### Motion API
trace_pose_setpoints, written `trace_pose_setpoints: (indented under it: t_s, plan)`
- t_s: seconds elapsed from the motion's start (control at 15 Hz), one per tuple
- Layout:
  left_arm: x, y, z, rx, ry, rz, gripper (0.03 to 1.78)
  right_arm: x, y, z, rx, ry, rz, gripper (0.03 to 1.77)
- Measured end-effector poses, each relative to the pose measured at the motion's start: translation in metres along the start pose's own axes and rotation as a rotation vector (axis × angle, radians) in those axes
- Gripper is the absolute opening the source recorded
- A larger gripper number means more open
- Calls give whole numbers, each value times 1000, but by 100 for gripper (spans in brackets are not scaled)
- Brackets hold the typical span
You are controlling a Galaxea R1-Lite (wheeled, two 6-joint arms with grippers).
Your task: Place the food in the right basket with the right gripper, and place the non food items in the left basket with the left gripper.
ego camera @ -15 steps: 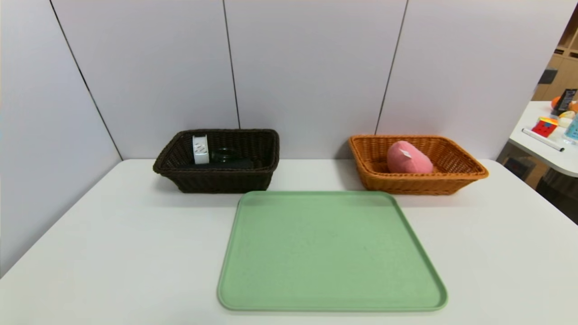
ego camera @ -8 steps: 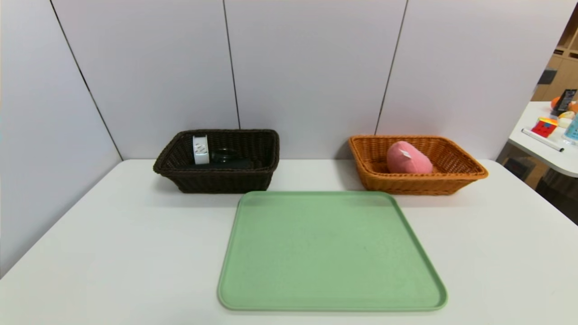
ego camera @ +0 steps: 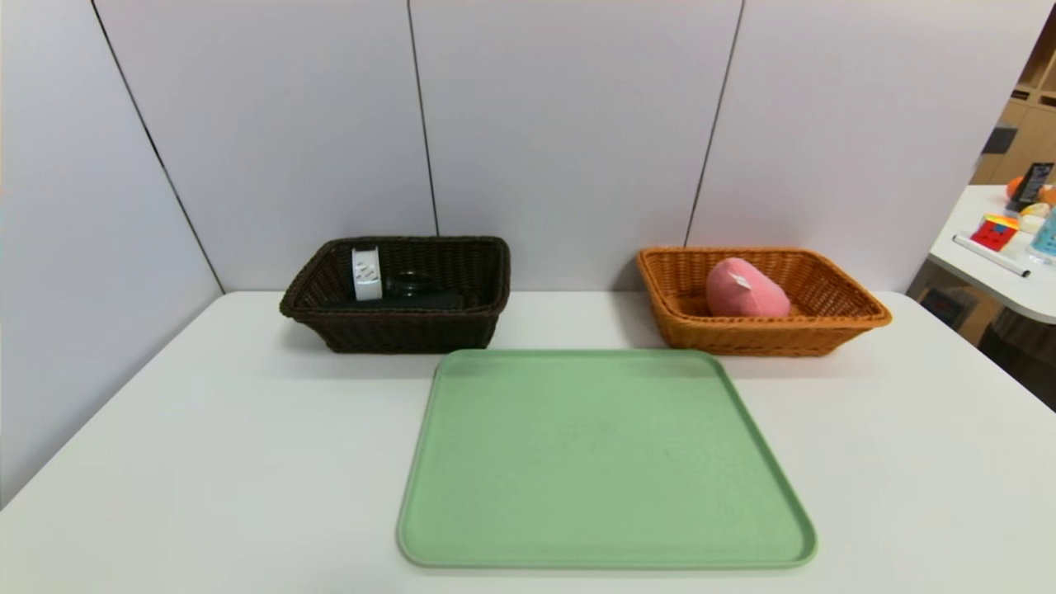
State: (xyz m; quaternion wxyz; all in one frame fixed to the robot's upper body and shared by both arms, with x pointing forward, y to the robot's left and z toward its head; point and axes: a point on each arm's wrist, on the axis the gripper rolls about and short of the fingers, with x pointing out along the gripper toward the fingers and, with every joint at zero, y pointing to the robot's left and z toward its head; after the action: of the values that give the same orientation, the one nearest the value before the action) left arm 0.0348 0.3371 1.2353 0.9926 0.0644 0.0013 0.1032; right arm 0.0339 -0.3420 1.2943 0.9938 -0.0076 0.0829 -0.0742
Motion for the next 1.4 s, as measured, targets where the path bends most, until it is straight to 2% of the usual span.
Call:
trace_pose_setpoints:
  t_s: [0.13,0.33,0.67,0.8,0.93,1.07,1.13,1.2,1.4]
  plan:
    - [4,-1,-4,10,-7,1,169,-7,1,-10,-15,-59,67,170]
    - [14,-5,-8,8,-102,-15,169,-9,3,-29,-72,-203,128,170]
    - [27,-11,-22,7,-246,-64,169,32,10,-61,-114,-438,118,170]
    - [30,-12,-29,3,-213,-89,169,37,11,-66,-122,-531,106,170]
    - [31,-15,-40,4,-126,-152,169,42,12,-76,-135,-459,109,170]
    - [32,-17,-50,-13,-33,-197,169,49,14,-94,-149,-280,143,170]
    - [32,-18,-51,-35,-19,-201,169,51,14,-100,-150,-225,169,170]
    - [32,-18,-51,-64,-15,-201,169,51,14,-104,-131,-188,180,170]
    - [32,-18,-51,-109,-5,-195,169,52,14,-104,-19,-175,176,170]
